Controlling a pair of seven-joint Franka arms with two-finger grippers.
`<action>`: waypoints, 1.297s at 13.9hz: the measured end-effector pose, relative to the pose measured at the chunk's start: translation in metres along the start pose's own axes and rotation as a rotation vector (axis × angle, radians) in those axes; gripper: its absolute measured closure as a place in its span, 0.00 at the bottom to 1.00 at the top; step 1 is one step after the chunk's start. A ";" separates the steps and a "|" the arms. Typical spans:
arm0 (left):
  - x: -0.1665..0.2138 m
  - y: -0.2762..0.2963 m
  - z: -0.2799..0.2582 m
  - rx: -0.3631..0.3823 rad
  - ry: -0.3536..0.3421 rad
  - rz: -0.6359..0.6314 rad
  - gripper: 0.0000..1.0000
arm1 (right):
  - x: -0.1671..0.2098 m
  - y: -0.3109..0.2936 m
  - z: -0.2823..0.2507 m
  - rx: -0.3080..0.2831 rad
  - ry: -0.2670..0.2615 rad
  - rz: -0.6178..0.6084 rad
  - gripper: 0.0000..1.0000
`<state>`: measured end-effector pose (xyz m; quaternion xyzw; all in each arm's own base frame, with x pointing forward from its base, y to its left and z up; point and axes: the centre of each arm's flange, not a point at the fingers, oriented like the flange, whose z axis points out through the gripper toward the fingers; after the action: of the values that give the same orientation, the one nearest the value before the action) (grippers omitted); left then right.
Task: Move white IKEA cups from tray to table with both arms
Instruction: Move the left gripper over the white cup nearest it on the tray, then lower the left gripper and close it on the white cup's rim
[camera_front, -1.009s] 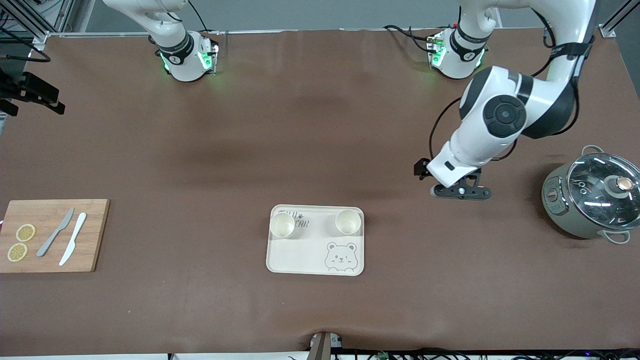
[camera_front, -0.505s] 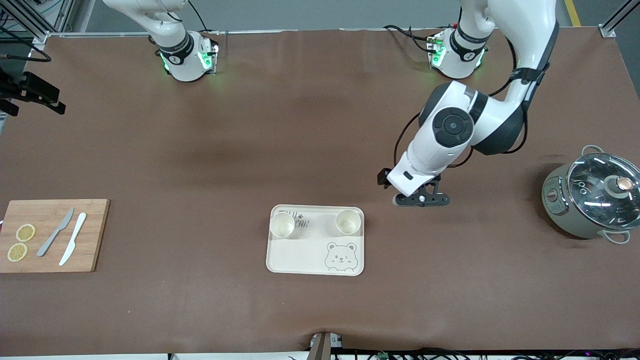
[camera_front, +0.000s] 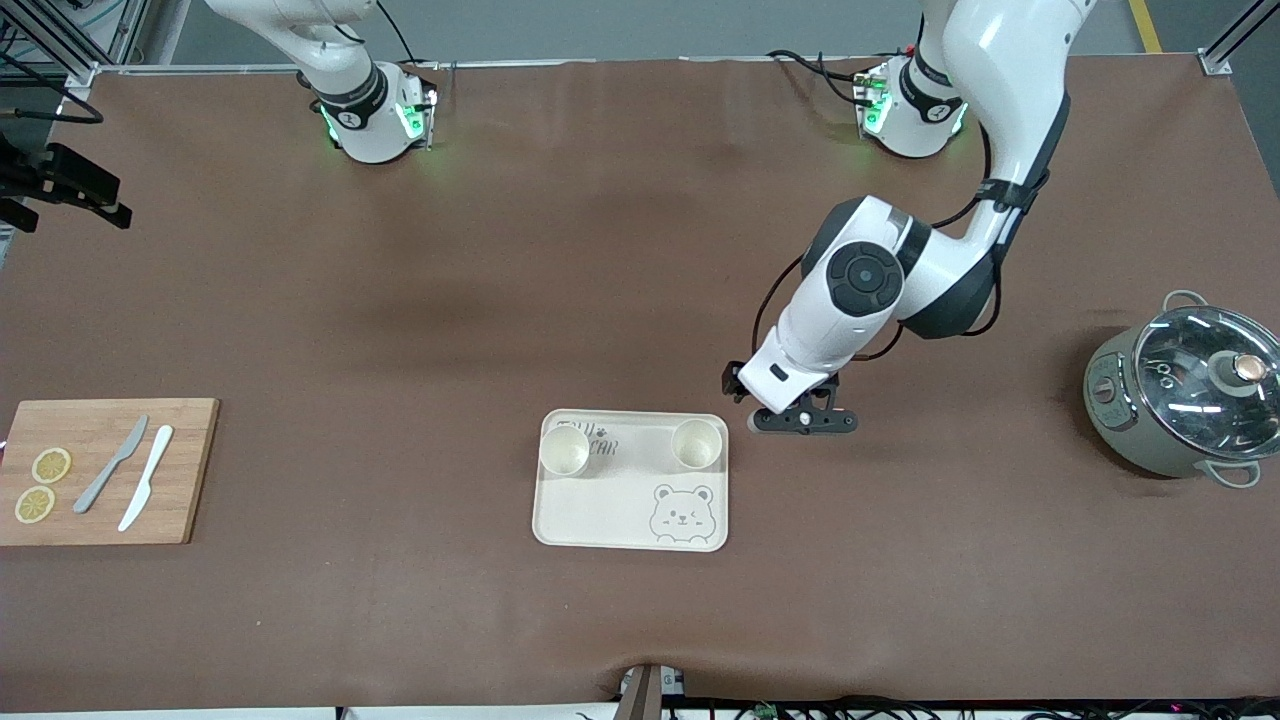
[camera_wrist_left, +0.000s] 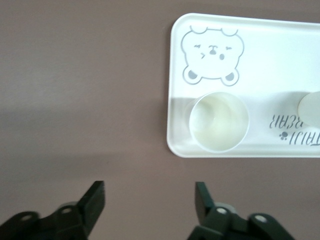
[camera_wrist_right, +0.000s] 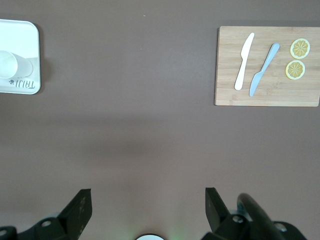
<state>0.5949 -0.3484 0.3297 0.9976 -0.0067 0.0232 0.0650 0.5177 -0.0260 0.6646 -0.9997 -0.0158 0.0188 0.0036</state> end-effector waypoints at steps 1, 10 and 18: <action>0.001 0.003 0.008 -0.010 0.008 0.003 0.22 | 0.000 -0.002 0.000 0.000 0.000 -0.003 0.00; 0.017 0.027 0.039 -0.065 0.059 0.020 0.33 | 0.001 -0.010 0.000 -0.001 0.001 -0.019 0.00; 0.019 0.027 0.083 -0.047 0.118 0.085 0.39 | 0.001 -0.014 -0.001 0.000 0.002 -0.027 0.00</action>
<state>0.6171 -0.3863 0.2523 0.9915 -0.0459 0.0847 0.0878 0.5182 -0.0120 0.6653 -0.9994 -0.0292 0.0180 0.0037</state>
